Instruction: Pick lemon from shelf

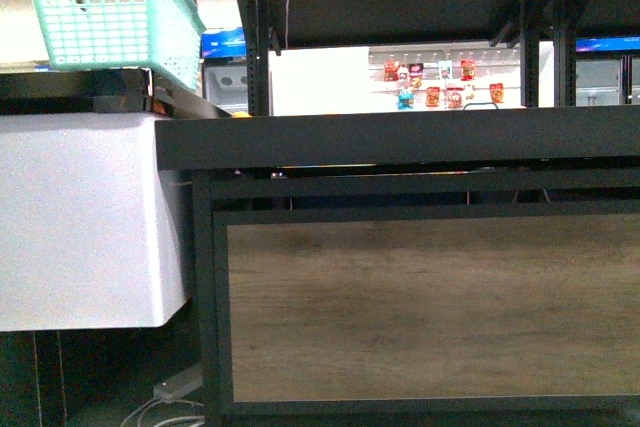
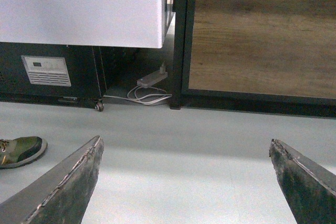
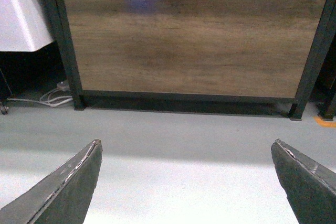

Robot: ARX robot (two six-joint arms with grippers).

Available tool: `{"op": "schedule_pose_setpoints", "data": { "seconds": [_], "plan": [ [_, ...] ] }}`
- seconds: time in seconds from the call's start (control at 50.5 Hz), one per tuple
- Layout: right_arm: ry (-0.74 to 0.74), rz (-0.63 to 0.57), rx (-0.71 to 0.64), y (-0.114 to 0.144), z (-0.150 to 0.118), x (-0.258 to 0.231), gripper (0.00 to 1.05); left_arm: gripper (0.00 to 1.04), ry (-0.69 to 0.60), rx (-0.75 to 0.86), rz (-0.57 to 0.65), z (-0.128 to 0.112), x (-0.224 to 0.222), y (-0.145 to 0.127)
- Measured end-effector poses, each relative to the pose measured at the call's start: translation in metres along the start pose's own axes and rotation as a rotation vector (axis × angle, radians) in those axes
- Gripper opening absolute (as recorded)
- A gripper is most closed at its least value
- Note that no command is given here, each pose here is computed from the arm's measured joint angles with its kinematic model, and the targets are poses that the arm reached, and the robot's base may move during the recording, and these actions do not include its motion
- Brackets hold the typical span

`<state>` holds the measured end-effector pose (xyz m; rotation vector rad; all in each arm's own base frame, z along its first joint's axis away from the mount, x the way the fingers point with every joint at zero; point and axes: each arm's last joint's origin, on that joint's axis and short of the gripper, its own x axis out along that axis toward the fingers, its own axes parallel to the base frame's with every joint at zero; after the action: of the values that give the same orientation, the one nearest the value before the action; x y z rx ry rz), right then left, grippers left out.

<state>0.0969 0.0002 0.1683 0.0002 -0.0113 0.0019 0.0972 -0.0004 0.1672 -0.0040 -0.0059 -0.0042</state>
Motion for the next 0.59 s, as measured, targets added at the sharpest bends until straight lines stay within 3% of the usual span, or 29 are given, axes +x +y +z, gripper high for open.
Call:
{"op": "schedule_pose_setpoints", "data": {
  "seconds": [0.594],
  "plan": [
    [0.000,0.000,0.000,0.0000,-0.0001,0.0000,0.97,0.97,0.000,0.000,0.000,0.0000,0.0000,0.0000]
  ]
}}
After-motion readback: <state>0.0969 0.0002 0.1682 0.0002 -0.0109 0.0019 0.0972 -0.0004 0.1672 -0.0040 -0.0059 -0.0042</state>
